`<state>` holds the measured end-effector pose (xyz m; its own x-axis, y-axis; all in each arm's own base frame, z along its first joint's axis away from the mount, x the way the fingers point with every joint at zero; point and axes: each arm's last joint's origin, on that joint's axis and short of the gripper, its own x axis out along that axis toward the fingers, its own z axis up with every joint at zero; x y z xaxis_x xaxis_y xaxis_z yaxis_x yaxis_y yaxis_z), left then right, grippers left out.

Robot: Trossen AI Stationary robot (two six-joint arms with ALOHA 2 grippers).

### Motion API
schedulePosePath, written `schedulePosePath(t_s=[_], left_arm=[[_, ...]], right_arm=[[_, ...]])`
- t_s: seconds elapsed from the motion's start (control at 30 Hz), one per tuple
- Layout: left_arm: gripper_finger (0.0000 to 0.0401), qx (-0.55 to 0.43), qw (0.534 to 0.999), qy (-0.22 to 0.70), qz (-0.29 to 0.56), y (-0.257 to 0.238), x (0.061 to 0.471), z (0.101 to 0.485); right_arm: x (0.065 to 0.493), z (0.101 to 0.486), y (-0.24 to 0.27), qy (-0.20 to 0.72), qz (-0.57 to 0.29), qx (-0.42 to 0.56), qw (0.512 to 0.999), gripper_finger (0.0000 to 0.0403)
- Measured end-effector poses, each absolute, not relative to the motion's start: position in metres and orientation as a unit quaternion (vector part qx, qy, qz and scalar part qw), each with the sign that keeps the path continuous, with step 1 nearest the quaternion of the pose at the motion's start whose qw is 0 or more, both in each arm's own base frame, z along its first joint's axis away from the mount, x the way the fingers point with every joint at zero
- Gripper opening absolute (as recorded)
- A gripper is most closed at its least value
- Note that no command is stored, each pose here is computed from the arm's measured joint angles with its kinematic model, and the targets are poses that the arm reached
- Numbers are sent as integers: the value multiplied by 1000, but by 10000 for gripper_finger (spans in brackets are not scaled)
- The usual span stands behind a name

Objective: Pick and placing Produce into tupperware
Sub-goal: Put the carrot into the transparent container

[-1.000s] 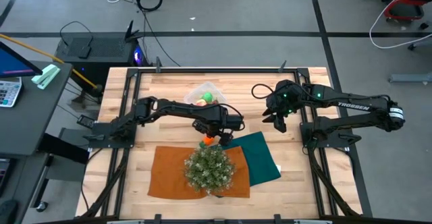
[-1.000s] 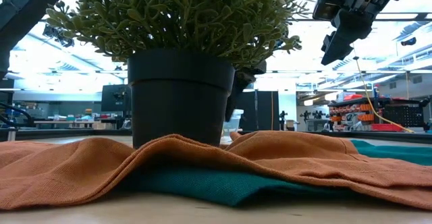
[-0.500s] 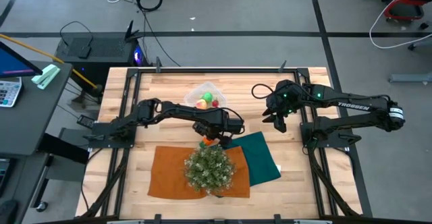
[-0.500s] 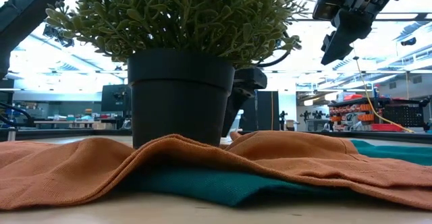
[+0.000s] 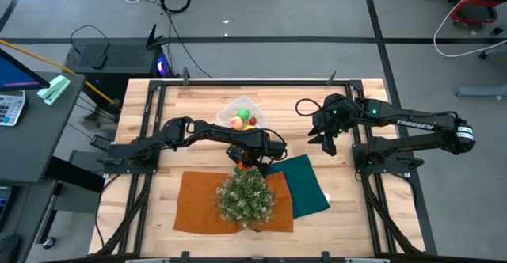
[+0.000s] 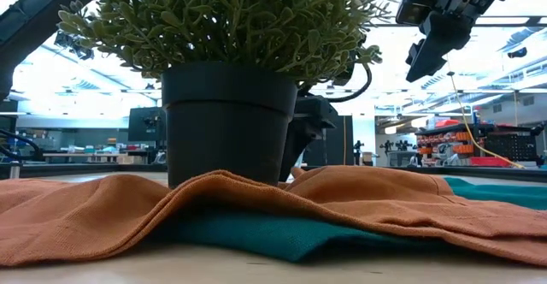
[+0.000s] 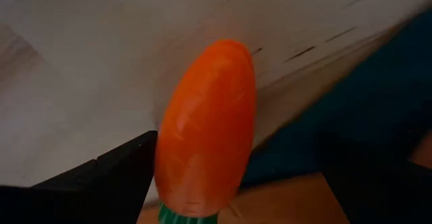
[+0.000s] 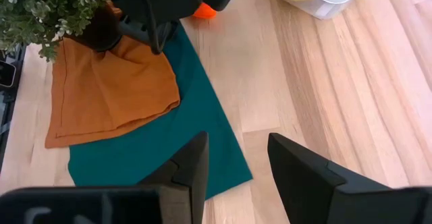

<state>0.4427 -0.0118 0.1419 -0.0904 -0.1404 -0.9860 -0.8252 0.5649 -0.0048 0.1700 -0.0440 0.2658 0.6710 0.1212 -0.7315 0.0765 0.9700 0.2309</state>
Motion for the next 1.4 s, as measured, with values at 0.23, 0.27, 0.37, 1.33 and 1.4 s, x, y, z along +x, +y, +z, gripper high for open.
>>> schedulePosePath(t_s=[0.23, 0.27, 0.37, 1.33, 1.4], left_arm=[[400, -357, 572, 676, 297, -13, 443, 142], [400, -357, 572, 676, 297, -13, 443, 142], [400, -358, 572, 676, 298, -13, 443, 142], [275, -364, 589, 662, 288, -12, 450, 148], [261, -364, 589, 662, 288, -12, 450, 148]], right_arm=[[170, 266, -44, 407, 13, 122, 905, 111], [170, 266, -44, 407, 13, 121, 905, 109], [170, 266, -44, 407, 14, 119, 906, 105], [170, 266, -44, 406, 14, 119, 906, 93], [170, 266, -44, 406, 14, 119, 906, 93]])
